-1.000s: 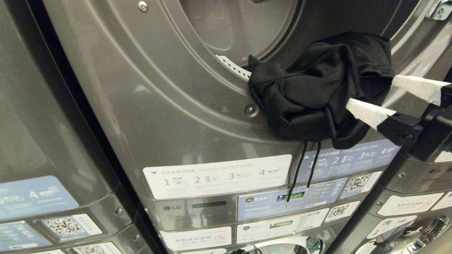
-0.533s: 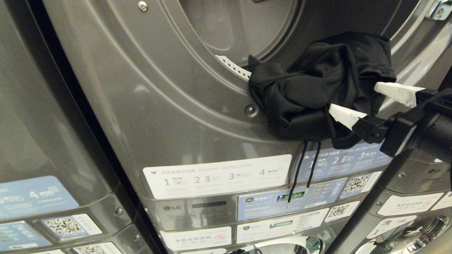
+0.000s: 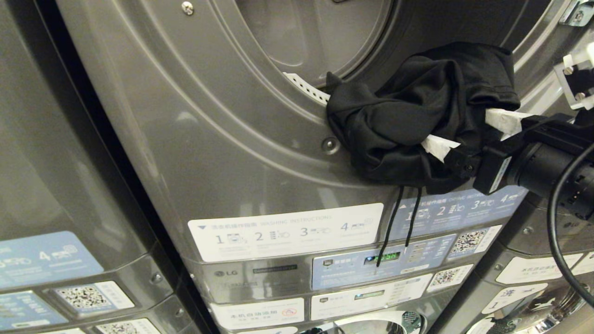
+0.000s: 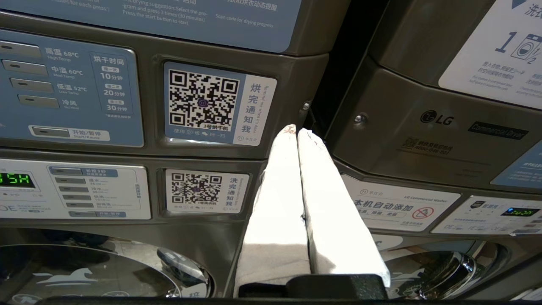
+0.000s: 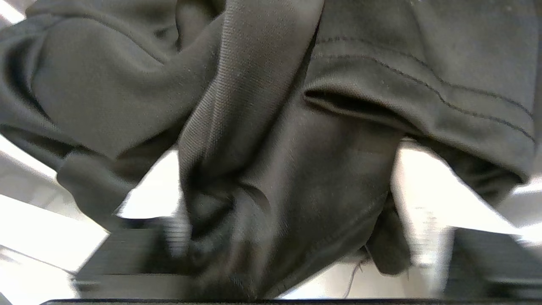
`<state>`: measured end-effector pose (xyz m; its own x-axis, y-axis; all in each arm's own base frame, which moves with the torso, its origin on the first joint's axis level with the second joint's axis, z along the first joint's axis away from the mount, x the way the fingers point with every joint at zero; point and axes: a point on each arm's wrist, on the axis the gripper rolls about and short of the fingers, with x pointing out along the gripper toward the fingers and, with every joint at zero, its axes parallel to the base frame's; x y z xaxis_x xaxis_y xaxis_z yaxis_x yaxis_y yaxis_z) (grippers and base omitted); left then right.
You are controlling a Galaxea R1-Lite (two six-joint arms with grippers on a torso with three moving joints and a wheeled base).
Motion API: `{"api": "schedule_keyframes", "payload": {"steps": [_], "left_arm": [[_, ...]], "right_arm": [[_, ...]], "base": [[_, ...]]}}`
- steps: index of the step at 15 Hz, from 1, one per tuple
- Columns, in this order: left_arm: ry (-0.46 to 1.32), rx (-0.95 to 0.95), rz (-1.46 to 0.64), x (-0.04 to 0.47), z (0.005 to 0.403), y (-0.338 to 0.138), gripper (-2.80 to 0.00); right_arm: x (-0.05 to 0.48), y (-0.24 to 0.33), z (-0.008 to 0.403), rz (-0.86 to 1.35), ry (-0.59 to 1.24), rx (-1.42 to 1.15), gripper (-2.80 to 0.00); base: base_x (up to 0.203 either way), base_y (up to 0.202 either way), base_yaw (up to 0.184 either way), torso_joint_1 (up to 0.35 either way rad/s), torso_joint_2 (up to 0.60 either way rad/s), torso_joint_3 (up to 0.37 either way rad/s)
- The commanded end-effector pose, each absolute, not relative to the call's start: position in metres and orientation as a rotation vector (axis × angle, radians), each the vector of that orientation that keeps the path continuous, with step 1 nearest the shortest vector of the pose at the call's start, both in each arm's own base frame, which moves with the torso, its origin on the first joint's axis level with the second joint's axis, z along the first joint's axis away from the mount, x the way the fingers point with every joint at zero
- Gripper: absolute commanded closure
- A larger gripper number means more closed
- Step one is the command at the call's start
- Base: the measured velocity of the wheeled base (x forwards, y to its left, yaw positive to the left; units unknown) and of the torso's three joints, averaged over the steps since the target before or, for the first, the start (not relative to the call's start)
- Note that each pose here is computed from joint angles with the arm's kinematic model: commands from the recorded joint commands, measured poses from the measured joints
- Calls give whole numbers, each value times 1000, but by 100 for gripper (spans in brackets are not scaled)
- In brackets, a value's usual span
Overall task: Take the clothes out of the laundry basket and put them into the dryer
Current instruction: Put the clothes in the dryer
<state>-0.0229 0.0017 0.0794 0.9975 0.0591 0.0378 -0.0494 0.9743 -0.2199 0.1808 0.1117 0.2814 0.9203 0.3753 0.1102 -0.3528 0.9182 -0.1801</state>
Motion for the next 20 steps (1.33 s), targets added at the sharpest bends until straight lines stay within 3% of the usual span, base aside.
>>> {"api": "schedule_keyframes", "payload": {"steps": [1,8,14,20], "left_arm": [[-16,-221,59,-21,71,2,0],[-16,-223,59,-21,71,2,0],[-17,-223,58,-21,71,2,0],[-17,-223,58,-21,71,2,0]], "right_arm": [[185,114,281,375,-142,-160,0],[184,114,292,368,-183,-180,0],[197,123,339,357,-326,-172,0],[248,156,389,333,-487,-149,0]], "base": [[0,0,0,0,0,0],[0,0,0,0,0,0],[0,0,0,0,0,0],[0,0,0,0,0,0]]}}
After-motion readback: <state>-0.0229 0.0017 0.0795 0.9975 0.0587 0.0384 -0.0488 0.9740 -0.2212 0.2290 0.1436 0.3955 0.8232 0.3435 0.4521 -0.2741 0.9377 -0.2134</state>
